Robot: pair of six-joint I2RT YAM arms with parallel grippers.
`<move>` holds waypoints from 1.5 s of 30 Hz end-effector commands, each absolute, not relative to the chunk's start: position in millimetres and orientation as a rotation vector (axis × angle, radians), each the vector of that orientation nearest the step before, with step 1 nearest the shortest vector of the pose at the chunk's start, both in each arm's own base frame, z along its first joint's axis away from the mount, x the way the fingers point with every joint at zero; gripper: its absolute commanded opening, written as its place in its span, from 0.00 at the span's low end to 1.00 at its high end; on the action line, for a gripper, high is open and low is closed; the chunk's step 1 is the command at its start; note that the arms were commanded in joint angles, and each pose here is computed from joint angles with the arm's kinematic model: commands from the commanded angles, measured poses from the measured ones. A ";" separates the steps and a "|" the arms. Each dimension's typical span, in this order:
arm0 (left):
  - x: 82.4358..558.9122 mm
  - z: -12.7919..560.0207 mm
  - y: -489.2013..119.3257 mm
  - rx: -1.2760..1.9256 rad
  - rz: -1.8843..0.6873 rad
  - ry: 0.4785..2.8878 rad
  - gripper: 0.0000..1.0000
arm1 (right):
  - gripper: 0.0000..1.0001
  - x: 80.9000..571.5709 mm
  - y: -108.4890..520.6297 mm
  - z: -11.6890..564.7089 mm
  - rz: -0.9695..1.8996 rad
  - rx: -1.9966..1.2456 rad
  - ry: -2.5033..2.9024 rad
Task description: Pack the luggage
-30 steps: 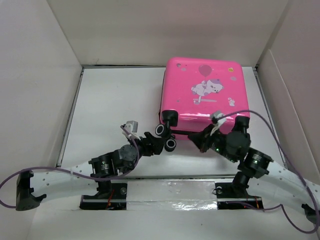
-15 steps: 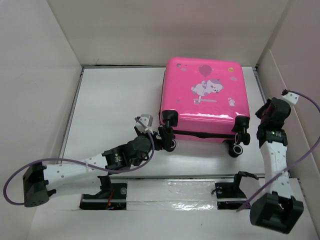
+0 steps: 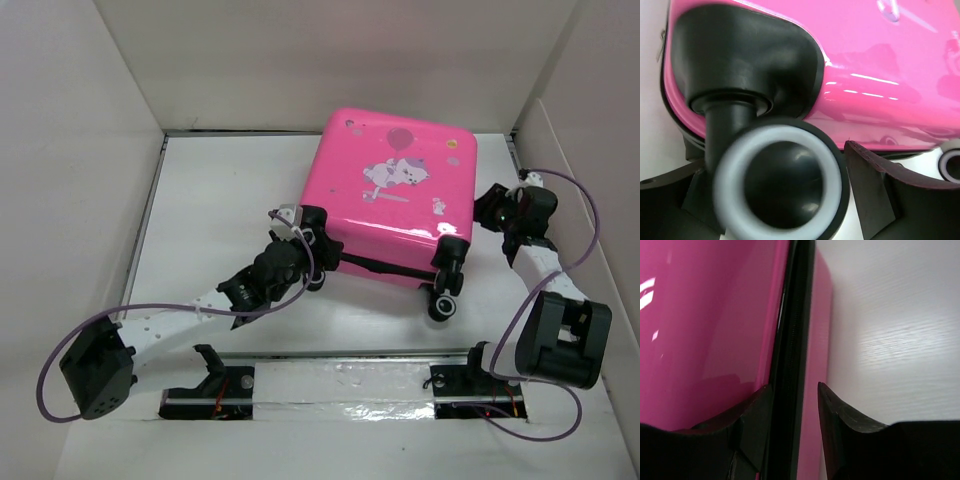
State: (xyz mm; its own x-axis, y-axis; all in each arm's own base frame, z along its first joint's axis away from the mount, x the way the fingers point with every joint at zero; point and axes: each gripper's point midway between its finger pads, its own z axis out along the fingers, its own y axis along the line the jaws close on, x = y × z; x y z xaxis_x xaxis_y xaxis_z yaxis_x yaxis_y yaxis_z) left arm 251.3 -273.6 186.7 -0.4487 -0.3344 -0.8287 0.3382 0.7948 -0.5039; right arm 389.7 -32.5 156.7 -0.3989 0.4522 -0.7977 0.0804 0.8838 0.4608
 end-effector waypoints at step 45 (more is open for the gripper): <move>243.6 144.8 -269.7 0.042 -0.803 1.837 0.23 | 0.10 346.5 35.2 274.5 0.577 0.031 1.581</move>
State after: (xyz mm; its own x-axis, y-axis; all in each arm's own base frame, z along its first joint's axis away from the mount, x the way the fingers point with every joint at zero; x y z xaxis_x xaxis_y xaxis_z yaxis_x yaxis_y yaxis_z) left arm 237.8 -259.1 124.8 -0.4781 -0.2980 -0.8262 0.3528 0.7963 -0.4913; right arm 349.8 29.3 269.2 -0.1348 0.3879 -0.9118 -0.2729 0.8701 0.4105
